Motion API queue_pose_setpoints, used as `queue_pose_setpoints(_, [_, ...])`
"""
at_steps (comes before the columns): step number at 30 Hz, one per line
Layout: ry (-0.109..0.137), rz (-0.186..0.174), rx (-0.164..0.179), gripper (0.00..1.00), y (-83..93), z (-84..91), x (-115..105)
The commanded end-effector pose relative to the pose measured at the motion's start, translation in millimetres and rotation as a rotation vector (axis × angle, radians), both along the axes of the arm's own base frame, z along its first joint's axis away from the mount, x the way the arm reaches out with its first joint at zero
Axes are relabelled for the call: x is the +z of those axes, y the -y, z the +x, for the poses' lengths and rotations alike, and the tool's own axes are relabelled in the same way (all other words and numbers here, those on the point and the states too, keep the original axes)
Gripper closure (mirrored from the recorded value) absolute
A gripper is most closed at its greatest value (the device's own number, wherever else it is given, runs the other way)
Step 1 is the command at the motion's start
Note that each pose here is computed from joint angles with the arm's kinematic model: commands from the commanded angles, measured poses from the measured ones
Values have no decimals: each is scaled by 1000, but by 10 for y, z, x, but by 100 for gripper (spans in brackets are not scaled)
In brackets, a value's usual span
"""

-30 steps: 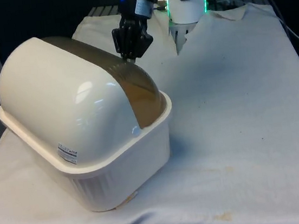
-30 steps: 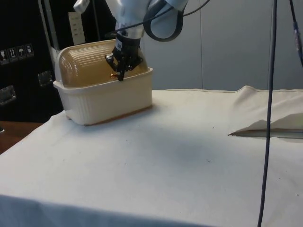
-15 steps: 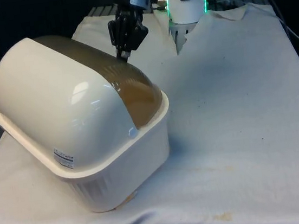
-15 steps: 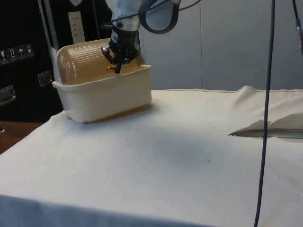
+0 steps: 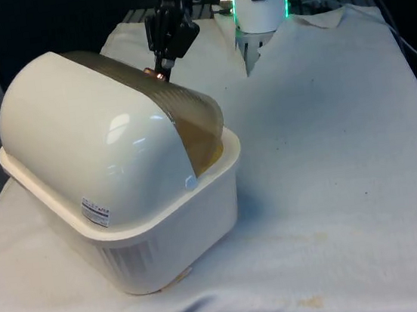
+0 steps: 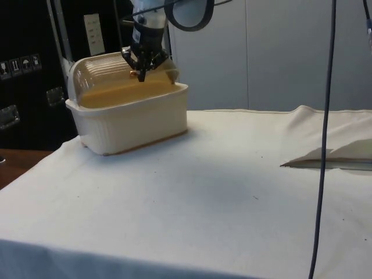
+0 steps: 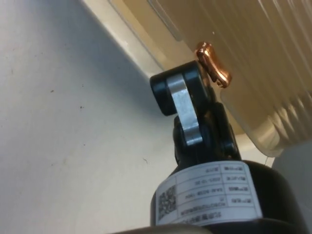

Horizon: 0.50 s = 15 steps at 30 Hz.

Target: Open the lid, then close it.

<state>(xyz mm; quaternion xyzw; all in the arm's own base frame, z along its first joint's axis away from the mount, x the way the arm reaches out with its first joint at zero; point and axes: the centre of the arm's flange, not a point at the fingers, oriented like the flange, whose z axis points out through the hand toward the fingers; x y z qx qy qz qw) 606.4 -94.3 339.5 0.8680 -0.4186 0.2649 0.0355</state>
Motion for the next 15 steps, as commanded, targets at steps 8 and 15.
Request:
queue_pose_setpoints(8, [10,-15,-38,100,58,65,163])
queue_pose_setpoints(15, [13,-17,-55,100,70,110,258])
